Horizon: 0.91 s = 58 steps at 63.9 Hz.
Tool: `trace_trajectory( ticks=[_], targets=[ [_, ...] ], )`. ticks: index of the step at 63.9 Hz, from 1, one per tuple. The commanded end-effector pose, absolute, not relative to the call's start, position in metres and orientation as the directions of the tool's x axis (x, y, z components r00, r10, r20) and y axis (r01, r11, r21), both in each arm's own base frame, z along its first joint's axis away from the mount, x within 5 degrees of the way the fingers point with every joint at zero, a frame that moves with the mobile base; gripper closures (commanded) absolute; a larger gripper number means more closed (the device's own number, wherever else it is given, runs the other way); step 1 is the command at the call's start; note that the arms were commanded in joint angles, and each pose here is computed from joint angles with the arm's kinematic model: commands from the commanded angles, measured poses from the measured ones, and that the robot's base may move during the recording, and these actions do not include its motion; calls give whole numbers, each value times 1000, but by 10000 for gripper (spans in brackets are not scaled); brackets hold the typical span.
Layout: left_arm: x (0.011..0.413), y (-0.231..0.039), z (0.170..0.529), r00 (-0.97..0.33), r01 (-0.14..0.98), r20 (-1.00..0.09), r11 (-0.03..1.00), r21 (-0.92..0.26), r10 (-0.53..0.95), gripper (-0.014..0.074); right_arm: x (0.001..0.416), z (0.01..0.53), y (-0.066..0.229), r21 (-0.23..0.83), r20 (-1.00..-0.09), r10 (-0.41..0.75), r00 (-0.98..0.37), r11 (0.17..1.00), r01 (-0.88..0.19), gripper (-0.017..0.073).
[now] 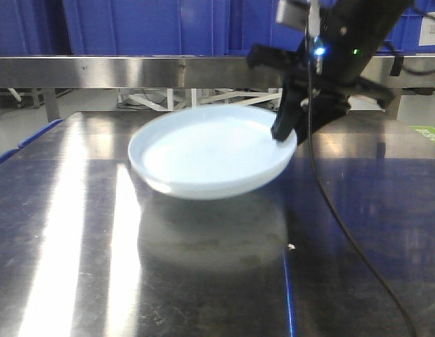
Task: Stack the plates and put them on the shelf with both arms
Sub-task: 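Lift the stacked plates up off the table with the right gripper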
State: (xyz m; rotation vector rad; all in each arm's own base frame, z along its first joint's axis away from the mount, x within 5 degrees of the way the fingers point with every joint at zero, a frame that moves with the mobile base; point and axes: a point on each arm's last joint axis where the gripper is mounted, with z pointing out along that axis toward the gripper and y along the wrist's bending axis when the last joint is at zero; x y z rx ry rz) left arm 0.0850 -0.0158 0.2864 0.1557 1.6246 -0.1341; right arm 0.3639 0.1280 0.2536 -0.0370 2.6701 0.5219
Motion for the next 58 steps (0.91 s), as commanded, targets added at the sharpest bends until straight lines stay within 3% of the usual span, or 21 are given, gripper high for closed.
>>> trace_trajectory(
  ticks=[1, 14, 27, 39, 58],
  targets=[
    [85, -15, 304, 55, 170, -998, 985, -5, -14, 511, 360, 304, 120, 355, -587, 89, -804, 922, -157, 510],
    [85, -15, 304, 55, 170, -998, 985, -5, -14, 511, 336, 326, 99, 313, -761, 135, -635, 933, -177, 510],
    [85, -15, 304, 55, 170, -998, 985, -5, -14, 510, 292, 337, 59, 280, -894, 214, -394, 953, -118, 510],
    [85, -15, 304, 55, 170, -998, 985, -5, -14, 511, 245, 338, 26, 278, -939, 264, -220, 960, -36, 510],
    [85, -15, 304, 55, 170, -998, 985, -5, -14, 511, 180, 313, 17, 279, -947, 269, -177, 960, -36, 510]
  ],
)
